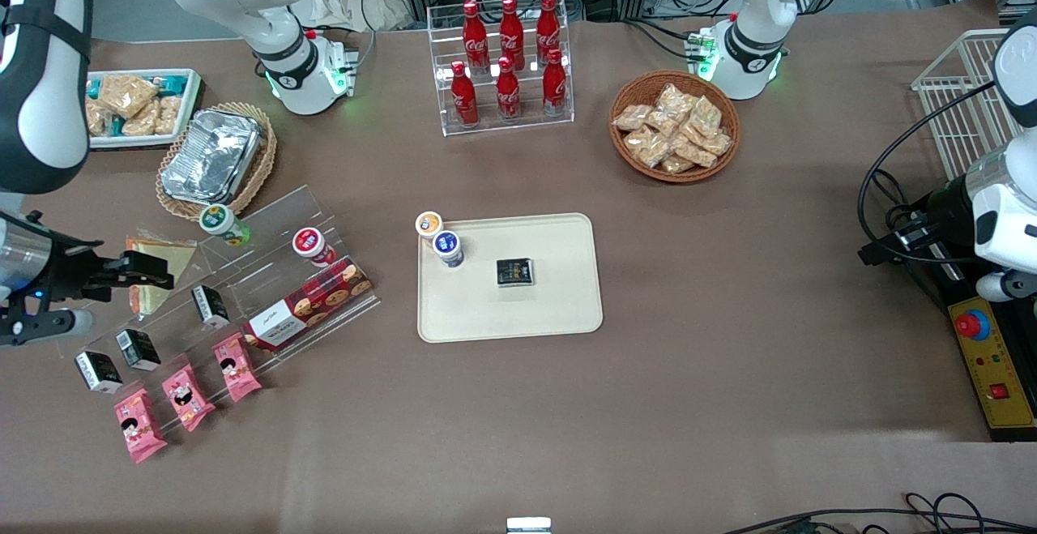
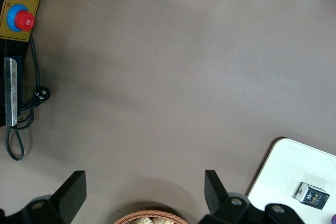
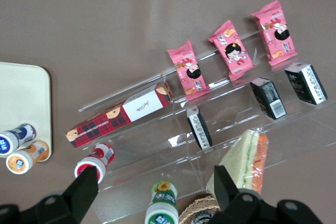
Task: Place sandwich on tray
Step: 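Move the right gripper to the wrapped sandwich in the acrylic stand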
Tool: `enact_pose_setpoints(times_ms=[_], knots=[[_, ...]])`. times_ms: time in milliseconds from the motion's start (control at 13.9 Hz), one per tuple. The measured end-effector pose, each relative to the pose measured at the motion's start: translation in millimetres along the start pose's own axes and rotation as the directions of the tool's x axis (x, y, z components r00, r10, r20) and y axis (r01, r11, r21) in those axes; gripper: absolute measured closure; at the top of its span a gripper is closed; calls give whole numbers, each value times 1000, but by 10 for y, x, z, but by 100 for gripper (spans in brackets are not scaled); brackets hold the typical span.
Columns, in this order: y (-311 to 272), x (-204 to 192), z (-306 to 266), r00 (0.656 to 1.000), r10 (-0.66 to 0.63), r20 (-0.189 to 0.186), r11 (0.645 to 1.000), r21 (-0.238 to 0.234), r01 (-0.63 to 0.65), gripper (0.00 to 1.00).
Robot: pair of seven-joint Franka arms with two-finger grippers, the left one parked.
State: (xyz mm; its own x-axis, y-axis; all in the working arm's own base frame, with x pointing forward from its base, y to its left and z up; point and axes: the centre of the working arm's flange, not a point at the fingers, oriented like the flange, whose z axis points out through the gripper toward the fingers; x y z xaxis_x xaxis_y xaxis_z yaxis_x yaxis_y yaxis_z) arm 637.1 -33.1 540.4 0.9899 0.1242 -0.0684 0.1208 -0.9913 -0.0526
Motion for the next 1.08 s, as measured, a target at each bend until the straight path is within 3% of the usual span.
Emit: enact_pose_setpoints(times_ms=[432,649,937,1081], knots=[[-31,4,6,1000,2,3,1000,2,-2,1],[14,-24,4,993,119,15,993,3,-119,1],[145,-67,-25,937,349,16,937,-3,-349,1],[293,-128,-25,902,430,34,903,-6,-430,1]])
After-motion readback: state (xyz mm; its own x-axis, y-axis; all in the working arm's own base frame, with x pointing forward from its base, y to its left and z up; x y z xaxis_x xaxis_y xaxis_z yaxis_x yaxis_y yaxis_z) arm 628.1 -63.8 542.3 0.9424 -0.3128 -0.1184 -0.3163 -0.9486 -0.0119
